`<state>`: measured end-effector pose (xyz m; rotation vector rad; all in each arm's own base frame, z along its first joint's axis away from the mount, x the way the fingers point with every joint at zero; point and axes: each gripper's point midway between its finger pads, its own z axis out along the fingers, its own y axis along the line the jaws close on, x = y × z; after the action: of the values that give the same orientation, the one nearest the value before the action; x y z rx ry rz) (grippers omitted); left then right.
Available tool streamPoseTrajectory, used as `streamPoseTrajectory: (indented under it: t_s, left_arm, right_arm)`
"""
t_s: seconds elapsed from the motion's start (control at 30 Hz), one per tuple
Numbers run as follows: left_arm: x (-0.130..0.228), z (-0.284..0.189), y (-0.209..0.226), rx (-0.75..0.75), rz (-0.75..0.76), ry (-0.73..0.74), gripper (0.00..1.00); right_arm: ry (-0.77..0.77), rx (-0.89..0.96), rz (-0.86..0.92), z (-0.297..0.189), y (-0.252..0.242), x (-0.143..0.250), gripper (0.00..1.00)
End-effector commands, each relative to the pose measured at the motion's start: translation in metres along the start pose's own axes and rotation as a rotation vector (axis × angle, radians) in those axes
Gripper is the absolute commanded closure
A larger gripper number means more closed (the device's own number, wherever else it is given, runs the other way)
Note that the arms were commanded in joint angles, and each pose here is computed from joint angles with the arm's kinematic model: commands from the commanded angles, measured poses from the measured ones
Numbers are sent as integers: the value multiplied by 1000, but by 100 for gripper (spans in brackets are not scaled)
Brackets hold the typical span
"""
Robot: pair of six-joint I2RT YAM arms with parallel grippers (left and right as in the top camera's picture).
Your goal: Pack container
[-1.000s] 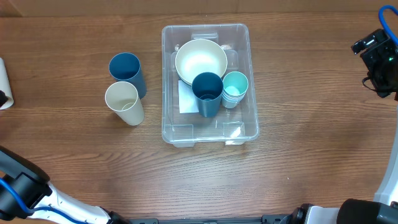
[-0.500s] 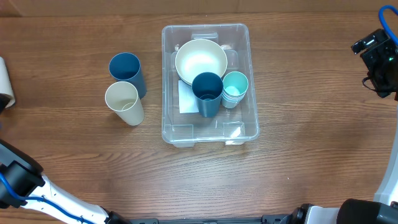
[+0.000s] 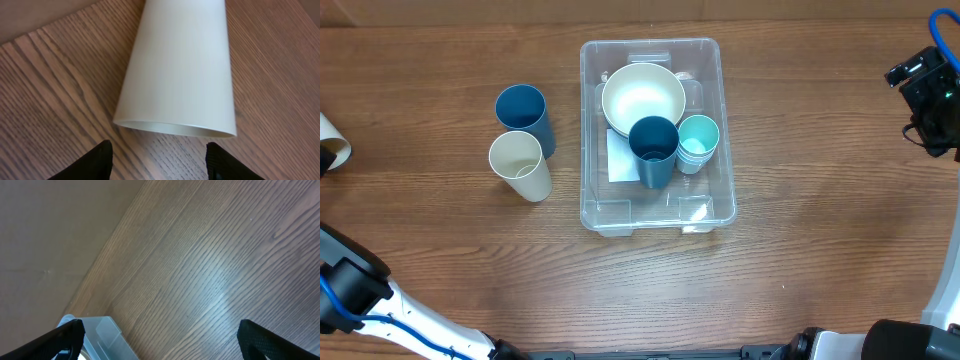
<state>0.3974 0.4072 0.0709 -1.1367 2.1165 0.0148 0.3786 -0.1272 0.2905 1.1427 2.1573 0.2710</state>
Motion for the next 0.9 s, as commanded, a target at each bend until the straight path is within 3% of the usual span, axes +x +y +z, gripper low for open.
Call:
streamPoseTrajectory:
  t_s: [0.0, 0.1, 0.47, 0.63, 0.87]
  left_arm:
    - [3, 3, -5, 18, 58, 10, 40]
    - [5, 3, -4, 15, 122, 20, 41]
    - [16, 6, -19, 34, 132, 52, 41]
    - [25, 8, -22, 3, 242, 79, 41]
    - [45, 5, -13, -15, 398, 169, 50]
  right_arm:
    - [-16, -14, 1, -8, 3, -2, 0]
    - [-16, -14, 1, -8, 3, -2, 0]
    - [-16, -14, 1, -8, 3, -2, 0]
    - [-16, -14, 1, -8, 3, -2, 0]
    - [-16, -14, 1, -8, 3, -2, 0]
